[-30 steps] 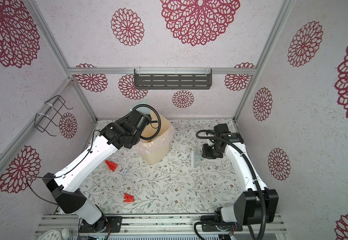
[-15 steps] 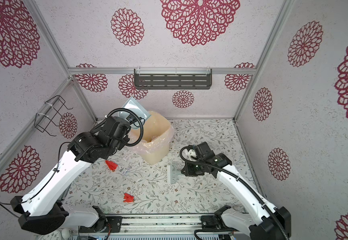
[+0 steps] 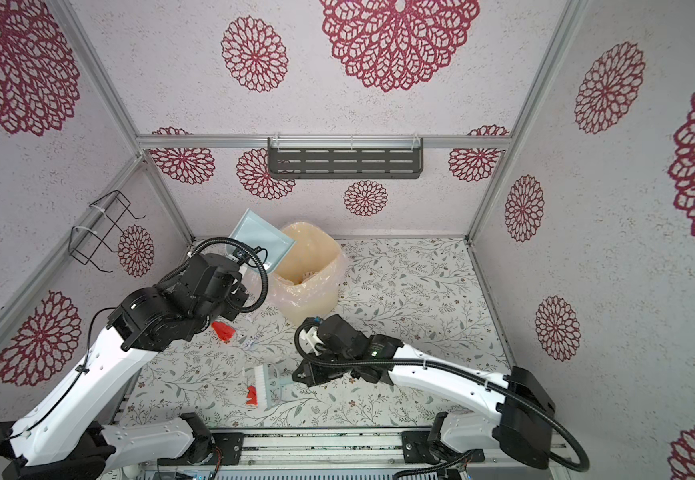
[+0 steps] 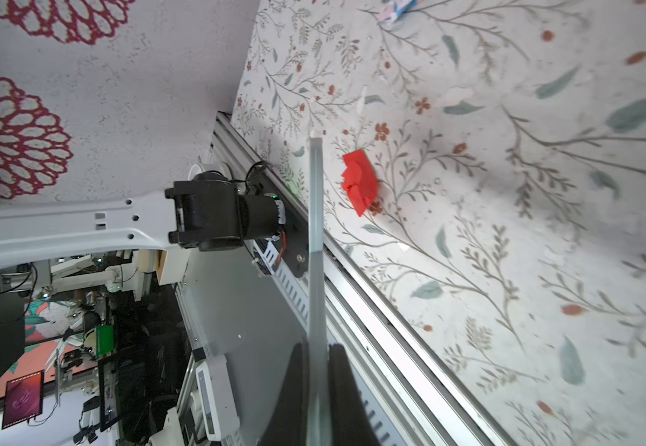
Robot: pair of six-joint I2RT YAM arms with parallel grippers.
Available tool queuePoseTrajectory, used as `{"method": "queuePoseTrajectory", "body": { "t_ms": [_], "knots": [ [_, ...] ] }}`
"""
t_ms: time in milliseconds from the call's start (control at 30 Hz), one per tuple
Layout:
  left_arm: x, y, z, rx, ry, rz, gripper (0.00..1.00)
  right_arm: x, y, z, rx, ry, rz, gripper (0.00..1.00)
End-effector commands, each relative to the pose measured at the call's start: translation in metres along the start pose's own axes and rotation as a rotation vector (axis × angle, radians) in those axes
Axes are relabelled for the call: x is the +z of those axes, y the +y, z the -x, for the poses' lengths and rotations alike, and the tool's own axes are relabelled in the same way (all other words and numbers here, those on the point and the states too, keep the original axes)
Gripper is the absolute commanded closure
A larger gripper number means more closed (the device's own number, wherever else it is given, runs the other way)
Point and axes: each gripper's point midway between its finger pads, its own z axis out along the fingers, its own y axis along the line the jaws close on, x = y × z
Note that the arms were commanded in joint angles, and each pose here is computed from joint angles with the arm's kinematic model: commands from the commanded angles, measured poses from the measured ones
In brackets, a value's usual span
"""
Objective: Sweep away the paper scraps from the table
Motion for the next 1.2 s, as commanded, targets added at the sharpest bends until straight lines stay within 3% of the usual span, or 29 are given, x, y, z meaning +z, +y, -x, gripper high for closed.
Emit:
{"method": "queuePoseTrajectory", "body": {
  "t_ms": [0,367,600,933,1167],
  "knots": [
    [-0.005,-0.002,-0.007,-0.042,-0.002,-0.027,1.0,0.012,0.049,0.029,-0.049,-0.072,0.136,1.0],
    [-0.007,-0.004,-0.025,-0.063,0.024,-0.048,1.0,0.075,0.033,0.038,-0.05,0.0,0.047,1.0],
    [-0.006,-0.006,-0.021,-0.06,0.031,-0.054,1.0,0.091,0.01,0.034,-0.046,0.026,-0.065,1.0],
    [0.002,-0.011,-0.011,-0.041,0.046,-0.059,1.0,0.076,-0.023,0.024,-0.02,0.028,-0.198,1.0],
    [0.003,-0.012,0.001,-0.039,0.04,-0.066,1.0,0.044,-0.052,0.016,0.03,0.017,-0.272,1.0]
  ]
}}
